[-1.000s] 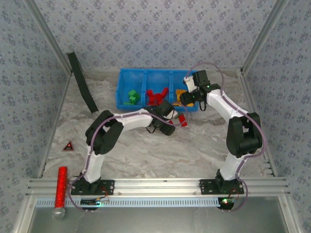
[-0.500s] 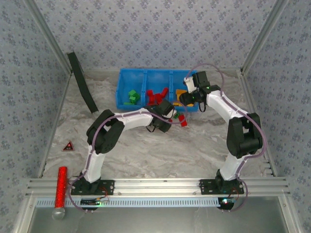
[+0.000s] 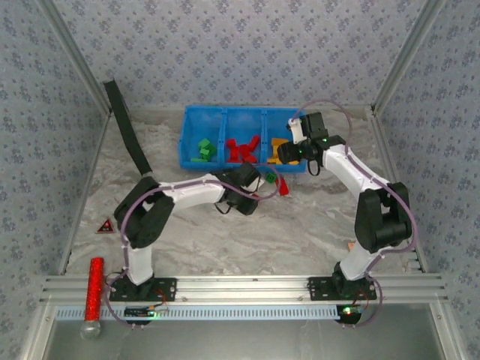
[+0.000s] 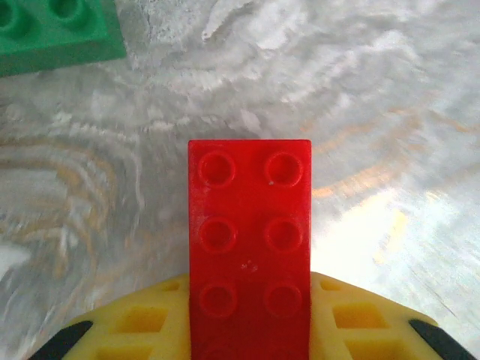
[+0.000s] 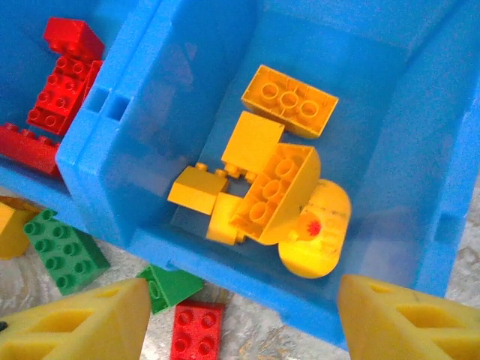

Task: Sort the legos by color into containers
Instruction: Pick up the lego from the center of the table, then place the lego in the container.

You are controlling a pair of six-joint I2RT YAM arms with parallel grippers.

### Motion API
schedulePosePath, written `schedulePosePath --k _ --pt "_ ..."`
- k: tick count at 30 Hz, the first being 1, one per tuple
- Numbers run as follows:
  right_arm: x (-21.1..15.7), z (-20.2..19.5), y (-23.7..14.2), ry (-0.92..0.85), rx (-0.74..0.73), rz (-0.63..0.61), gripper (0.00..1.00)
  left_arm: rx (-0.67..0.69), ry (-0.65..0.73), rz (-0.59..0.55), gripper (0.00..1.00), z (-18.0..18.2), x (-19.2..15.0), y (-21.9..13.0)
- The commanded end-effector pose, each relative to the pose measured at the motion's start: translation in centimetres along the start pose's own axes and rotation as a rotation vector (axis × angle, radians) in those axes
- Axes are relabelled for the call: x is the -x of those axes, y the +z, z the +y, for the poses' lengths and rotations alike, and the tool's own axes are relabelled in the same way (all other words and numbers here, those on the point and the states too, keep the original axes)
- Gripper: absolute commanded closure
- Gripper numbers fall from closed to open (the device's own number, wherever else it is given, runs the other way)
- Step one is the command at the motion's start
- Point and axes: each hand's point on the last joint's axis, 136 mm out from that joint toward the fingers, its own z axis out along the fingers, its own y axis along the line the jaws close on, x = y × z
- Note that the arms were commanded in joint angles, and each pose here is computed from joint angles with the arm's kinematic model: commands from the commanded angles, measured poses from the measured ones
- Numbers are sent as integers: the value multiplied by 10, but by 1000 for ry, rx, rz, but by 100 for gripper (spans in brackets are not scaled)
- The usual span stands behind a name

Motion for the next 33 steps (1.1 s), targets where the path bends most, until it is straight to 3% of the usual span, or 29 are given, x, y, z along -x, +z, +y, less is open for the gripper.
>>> schedulePosePath --k 1,7,12,25,33 --pt "4 13 -7 93 64 -24 30 -46 -21 -139 82 -3 36 -65" --pt "-20 34 -4 157 93 54 31 -8 -111 -299 82 38 90 -121" --pt "-53 61 -8 232 109 117 32 6 -221 -359 81 73 124 -131" --pt "-117 149 -34 171 66 128 35 44 -339 -213 81 111 163 -43" --pt "-156 189 -46 150 91 179 36 88 -371 -94 81 123 150 -3"
